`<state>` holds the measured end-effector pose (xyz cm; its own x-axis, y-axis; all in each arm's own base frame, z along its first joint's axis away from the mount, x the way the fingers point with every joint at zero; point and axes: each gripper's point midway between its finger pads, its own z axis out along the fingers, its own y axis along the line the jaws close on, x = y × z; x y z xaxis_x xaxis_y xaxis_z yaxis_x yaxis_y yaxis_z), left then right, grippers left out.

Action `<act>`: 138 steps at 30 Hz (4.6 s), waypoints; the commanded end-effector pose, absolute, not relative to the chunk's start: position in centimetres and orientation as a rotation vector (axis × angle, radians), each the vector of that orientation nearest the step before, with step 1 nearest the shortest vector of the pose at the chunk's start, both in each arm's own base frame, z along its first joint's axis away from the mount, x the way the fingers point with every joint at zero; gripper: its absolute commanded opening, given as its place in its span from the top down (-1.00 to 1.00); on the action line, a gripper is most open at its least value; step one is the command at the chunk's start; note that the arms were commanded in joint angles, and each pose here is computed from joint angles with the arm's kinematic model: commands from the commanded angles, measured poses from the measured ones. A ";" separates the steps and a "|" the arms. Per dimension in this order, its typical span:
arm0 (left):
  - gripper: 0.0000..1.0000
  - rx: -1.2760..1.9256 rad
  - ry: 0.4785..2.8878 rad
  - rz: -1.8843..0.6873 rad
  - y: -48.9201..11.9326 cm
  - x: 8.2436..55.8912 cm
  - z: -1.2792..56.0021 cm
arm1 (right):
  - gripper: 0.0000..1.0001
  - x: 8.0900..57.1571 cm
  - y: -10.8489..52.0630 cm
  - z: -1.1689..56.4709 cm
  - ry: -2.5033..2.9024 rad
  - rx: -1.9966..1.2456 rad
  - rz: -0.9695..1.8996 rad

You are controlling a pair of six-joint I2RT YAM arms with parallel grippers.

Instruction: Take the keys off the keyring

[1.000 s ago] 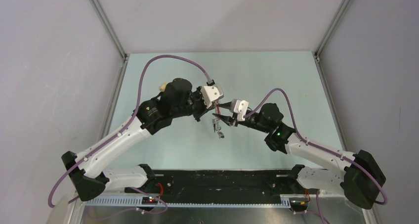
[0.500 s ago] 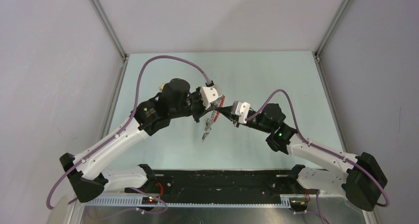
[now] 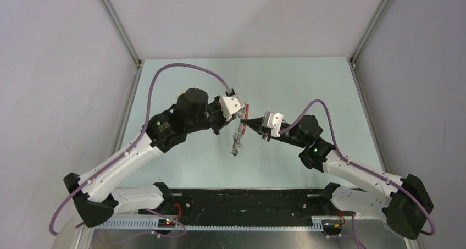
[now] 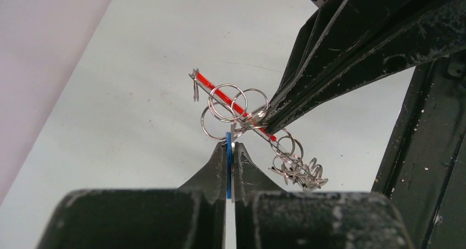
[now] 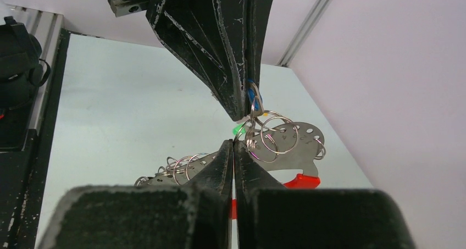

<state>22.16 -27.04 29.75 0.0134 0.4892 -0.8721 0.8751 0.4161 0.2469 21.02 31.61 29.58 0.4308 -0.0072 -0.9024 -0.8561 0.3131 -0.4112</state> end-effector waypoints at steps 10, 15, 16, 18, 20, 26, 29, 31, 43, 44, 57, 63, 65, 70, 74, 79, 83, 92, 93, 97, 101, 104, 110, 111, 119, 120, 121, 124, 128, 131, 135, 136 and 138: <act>1.00 1.257 1.548 -0.471 -27.5 22.0 30.6 | 1.00 20.1 31.0 32.8 0.932 -1.026 0.865; 0.99 1.264 1.544 -0.472 -27.7 21.8 30.6 | 1.00 20.7 31.3 32.7 0.993 -1.020 0.919; 0.99 1.266 1.543 -0.471 -27.7 21.8 30.5 | 1.00 20.8 31.4 32.5 1.013 -1.023 0.928; 0.99 1.268 1.538 -0.469 -27.6 21.7 30.6 | 1.00 21.0 31.7 32.4 1.048 -1.025 0.953; 1.00 1.272 1.536 -0.468 -27.7 21.6 30.5 | 1.00 21.2 32.1 32.3 1.086 -1.021 0.980; 1.00 1.283 1.531 -0.458 -27.8 21.6 30.4 | 1.00 22.4 32.2 32.9 1.207 -0.914 1.080; 1.00 1.281 1.535 -0.444 -27.6 21.7 30.3 | 1.00 22.9 31.9 33.1 1.238 -0.875 1.121; 1.00 1.279 1.531 -0.441 -27.6 21.6 30.4 | 1.00 22.9 31.8 33.2 1.243 -0.866 1.136; 1.00 1.401 1.472 -0.482 -28.7 19.9 29.0 | 1.00 22.7 32.1 34.2 1.289 -0.800 1.287; 1.00 1.405 1.471 -0.484 -28.8 19.9 28.9 | 1.00 22.7 32.2 34.3 1.291 -0.795 1.300; 1.00 1.394 1.458 -0.450 -28.3 20.0 29.3 | 0.40 21.3 31.6 34.0 1.226 -0.948 1.256; 1.00 1.374 1.456 -0.457 -27.9 20.2 29.8 | 0.31 20.4 30.4 33.4 1.173 -1.017 1.161; 1.00 1.378 1.453 -0.456 -27.8 20.2 29.7 | 0.31 20.3 30.0 33.5 1.162 -1.016 1.144; 1.00 1.384 1.450 -0.458 -27.9 20.2 29.6 | 0.18 19.7 29.1 33.3 1.129 -1.049 1.116; 1.00 1.421 1.427 -0.500 -28.3 19.5 29.4 | 0.13 19.6 28.8 33.0 1.118 -1.056 1.085; 1.00 1.505 1.349 -0.589 -29.0 17.6 29.0 | 0.18 18.9 28.3 32.8 0.983 -1.101 1.003; 1.00 1.526 1.333 -0.608 -29.1 17.1 28.7 | 0.18 18.4 28.3 32.3 0.936 -1.134 0.965; 1.00 1.529 1.304 -0.605 -28.9 16.9 29.1 | 0.28 17.1 29.4 30.9 0.938 -1.234 1.054; 1.00 1.530 1.298 -0.606 -28.8 16.8 29.2 | 0.28 17.1 29.6 30.7 0.941 -1.245 1.063; 1.00 1.533 1.277 -0.609 -28.7 16.5 29.6 | 0.32 17.0 30.2 30.1 0.956 -1.272 1.096; 1.00 1.531 1.266 -0.607 -28.6 16.4 29.7 | 0.35 17.1 30.6 30.0 0.969 -1.273 1.125; 1.00 1.537 1.257 -0.619 -28.7 16.2 29.7 | 0.36 16.8 30.9 30.1 0.961 -1.281 1.147; 1.00 1.543 1.250 -0.627 -28.7 16.0 29.8 | 0.39 16.1 31.6 30.4 0.925 -1.303 1.184; 0.99 1.540 1.253 -0.621 -28.7 16.1 29.8 | 0.40 15.9 31.8 30.3 0.921 -1.312 1.199; 1.00 1.519 1.239 -0.587 -28.3 16.4 30.3 | 0.46 15.6 32.2 29.9 0.937 -1.339 1.235; 1.00 1.515 1.234 -0.584 -28.2 16.4 30.4 | 0.46 15.7 32.2 29.9 0.943 -1.337 1.237; 1.00 1.515 1.234 -0.582 -28.2 16.4 30.4 | 0.47 15.9 32.3 29.9 0.954 -1.328 1.241; 1.00 1.514 1.238 -0.581 -28.2 16.5 30.2 | 0.38 16.4 32.2 30.3 0.962 -1.296 1.232; 1.00 1.514 1.253 -0.589 -28.4 16.5 30.0 | 0.31 17.2 32.0 31.1 0.973 -1.245 1.182; 1.00 1.515 1.256 -0.598 -28.5 16.5 30.0 | 0.29 17.2 31.5 31.6 0.955 -1.229 1.139; 1.00 1.517 1.261 -0.592 -28.6 16.5 29.8 | 0.29 17.2 30.9 31.8 0.949 -1.223 1.102; 1.00 1.517 1.262 -0.590 -28.5 16.6 29.8 | 0.29 17.1 30.6 32.0 0.939 -1.226 1.097; 1.00 1.517 1.264 -0.587 -28.5 16.6 29.7 | 0.28 17.0 30.3 32.2 0.937 -1.226 1.087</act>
<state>16.33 -27.85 27.93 0.2784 0.4660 -0.8398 0.9340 0.0724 0.3498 16.90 31.08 30.58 0.1782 0.1030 -0.9786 -0.9830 -0.0272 -0.1818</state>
